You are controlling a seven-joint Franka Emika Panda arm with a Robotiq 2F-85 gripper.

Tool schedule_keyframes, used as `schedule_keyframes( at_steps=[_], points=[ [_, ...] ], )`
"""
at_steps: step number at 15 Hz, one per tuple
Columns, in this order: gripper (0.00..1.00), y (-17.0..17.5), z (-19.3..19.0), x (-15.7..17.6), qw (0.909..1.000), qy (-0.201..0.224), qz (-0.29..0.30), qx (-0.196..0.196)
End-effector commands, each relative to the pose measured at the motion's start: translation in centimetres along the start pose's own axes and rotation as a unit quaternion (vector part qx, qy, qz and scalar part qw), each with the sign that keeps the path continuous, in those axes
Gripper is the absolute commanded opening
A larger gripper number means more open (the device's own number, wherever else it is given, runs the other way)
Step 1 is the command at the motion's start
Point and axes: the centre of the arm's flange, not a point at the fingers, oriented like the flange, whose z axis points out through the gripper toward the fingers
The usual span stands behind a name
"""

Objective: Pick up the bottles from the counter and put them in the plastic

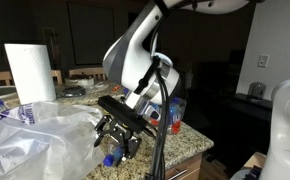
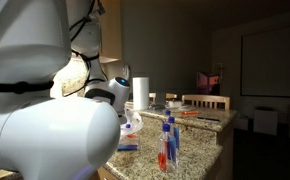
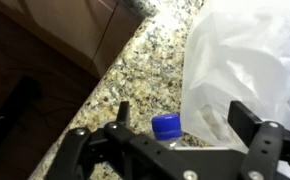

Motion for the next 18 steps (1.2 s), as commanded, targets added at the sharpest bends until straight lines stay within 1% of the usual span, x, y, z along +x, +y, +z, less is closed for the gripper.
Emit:
schedule_keyframes(
  at_steps=[1, 2, 3, 6, 8, 11, 15, 18],
  points=[
    [1.0, 0.7, 3.2, 1.9, 0.9993, -0.035, 0.009, -0.009],
    [1.0, 0.9, 3.6, 2.3, 0.9992, -0.037, 0.011, -0.014],
    [1.0, 1.0, 3.6, 2.7, 0.9994, -0.029, 0.013, -0.016],
    [1.0, 1.3, 3.1, 4.0, 0.9993, 0.021, 0.019, -0.023],
    [1.0, 1.3, 2.6, 4.9, 0.9983, 0.052, 0.019, -0.02],
    [1.0, 0.6, 1.9, 5.5, 0.9959, 0.089, 0.003, -0.015],
    [1.0, -0.2, 0.0, 6.5, 0.9881, 0.15, -0.023, -0.022],
    [1.0, -0.5, -0.8, 7.2, 0.983, 0.178, -0.034, -0.027]
  ],
)
